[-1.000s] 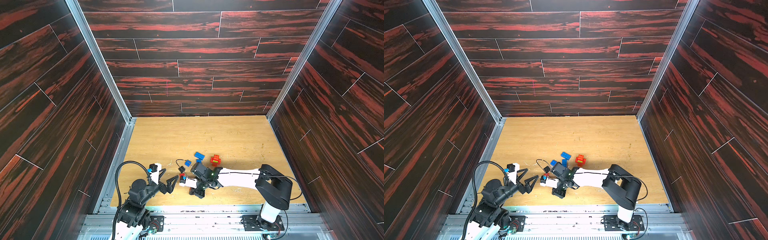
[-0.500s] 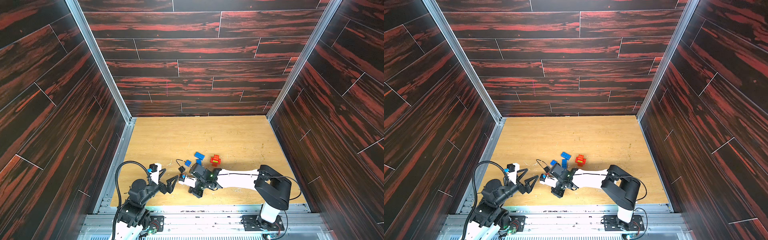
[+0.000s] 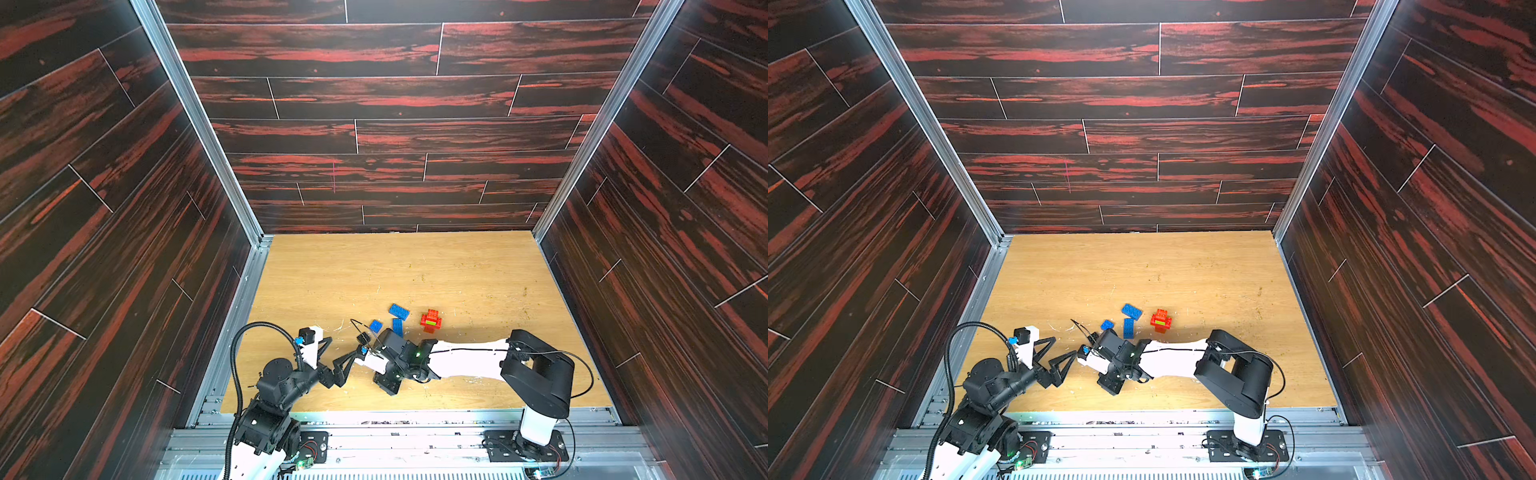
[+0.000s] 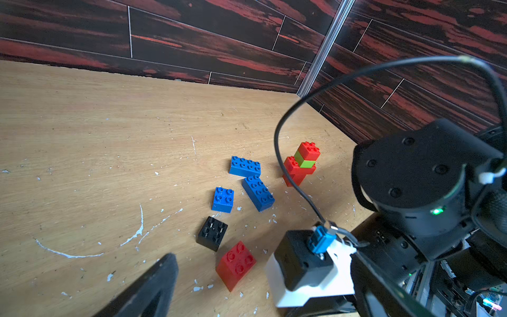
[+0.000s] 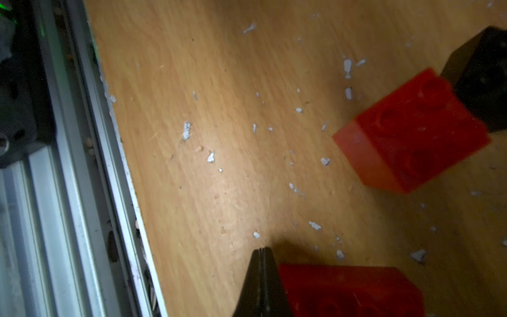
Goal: Assemble the letter f with lego
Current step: Adjust the lego brick at the center of the board.
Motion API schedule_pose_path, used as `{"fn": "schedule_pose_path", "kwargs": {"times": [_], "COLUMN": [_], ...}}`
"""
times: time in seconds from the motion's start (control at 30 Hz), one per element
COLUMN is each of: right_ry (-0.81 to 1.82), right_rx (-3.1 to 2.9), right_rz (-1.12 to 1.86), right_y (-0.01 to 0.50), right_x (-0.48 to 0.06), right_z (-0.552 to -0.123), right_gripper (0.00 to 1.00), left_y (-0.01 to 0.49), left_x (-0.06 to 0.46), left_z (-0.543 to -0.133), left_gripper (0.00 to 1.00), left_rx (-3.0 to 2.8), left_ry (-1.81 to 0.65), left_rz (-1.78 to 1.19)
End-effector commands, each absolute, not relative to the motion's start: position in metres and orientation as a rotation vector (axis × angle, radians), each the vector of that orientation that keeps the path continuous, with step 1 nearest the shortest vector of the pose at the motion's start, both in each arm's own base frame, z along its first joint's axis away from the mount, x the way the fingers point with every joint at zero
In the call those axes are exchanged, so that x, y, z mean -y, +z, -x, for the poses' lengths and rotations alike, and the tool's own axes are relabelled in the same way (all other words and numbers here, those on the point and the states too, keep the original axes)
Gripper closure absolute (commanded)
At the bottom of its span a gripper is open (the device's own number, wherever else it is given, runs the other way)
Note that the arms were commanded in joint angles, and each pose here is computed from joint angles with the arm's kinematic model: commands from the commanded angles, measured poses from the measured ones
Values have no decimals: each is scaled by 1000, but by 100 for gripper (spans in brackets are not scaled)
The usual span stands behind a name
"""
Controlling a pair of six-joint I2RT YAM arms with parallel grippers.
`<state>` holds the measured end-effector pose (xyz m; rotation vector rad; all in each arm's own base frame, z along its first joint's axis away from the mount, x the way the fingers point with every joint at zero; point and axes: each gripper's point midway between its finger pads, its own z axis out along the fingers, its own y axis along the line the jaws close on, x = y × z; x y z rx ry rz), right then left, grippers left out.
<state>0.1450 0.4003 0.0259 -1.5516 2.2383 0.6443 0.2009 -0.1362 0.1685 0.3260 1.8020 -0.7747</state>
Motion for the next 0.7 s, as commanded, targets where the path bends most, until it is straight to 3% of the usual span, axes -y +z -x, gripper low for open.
{"fn": "schedule_pose_path", "kwargs": {"times": [0.0,0.67], "right_ry": [643,509], "right_rx": [-2242,-2391], "right_rz": [1488,1324], "right_y": [30,31], "right_x": [-407,-380], "right_z": [-149,-158], "right_gripper": [100,100], "left_y": [163,163], "left_x": [137,138], "left_z": [-200,-200], "left_gripper": [0,0], "left_rx": [-1820,-1822], "left_ry": [-779,-782], "left_rz": [-330,-334]}}
